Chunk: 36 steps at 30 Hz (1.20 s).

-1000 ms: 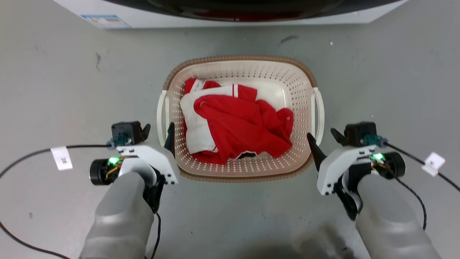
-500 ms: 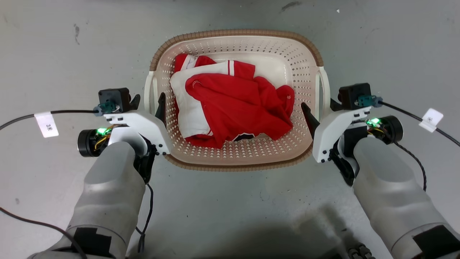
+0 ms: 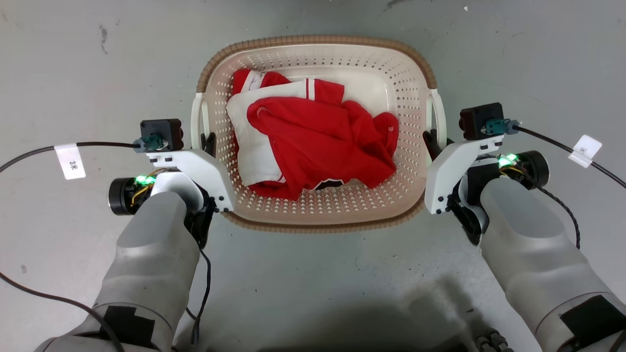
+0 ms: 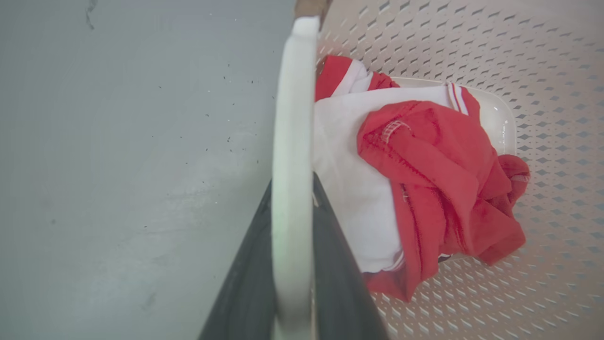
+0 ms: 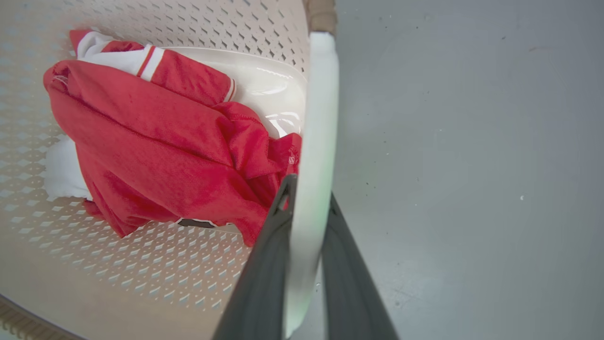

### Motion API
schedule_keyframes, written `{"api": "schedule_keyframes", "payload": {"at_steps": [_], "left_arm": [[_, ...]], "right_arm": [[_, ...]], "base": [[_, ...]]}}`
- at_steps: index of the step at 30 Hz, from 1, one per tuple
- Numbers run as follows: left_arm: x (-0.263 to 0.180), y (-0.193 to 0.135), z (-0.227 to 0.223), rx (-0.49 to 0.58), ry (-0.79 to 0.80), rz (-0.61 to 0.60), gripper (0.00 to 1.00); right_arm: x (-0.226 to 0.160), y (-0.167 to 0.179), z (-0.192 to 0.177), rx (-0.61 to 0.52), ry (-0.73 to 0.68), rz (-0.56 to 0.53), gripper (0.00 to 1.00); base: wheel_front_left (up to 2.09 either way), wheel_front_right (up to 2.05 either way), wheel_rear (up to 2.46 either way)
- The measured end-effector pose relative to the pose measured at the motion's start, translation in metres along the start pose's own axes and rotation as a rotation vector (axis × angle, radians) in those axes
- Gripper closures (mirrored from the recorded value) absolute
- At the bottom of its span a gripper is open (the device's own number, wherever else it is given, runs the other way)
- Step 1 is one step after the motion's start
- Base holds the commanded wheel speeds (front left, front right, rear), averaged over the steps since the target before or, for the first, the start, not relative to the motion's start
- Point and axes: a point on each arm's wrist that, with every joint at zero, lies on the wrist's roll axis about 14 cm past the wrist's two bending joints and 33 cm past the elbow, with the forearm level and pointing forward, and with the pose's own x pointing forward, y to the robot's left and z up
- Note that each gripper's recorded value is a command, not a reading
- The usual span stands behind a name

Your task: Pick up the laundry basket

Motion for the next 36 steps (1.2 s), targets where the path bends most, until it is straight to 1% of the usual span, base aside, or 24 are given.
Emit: {"api": "schedule_keyframes", "payload": {"at_steps": [6,17,22,26,36], "left_arm": [[-0.008,-0.005,0.000,-0.001,0.025,-0.010,1.00],[-0.037,-0.023,0.030,0.019,0.050,-0.043,1.00],[-0.060,-0.030,0.042,0.018,0.073,-0.053,1.00],[-0.082,-0.033,0.054,0.026,0.080,-0.056,1.00],[-0.140,-0.043,0.085,0.070,0.022,-0.065,1.00]], "right_arm": [[-0.008,0.004,0.001,0.014,0.019,0.006,1.00],[-0.040,0.009,0.017,0.012,0.075,-0.002,1.00],[-0.064,0.014,0.026,0.014,0.097,-0.004,1.00],[-0.085,0.021,0.041,0.014,0.094,0.000,1.00],[-0.138,0.038,0.067,0.006,0.043,0.003,1.00]], "base": [[0.00,0.00,0.00],[0.00,0.00,0.00],[0.00,0.00,0.00],[0.00,0.00,0.00],[0.00,0.00,0.00]]}}
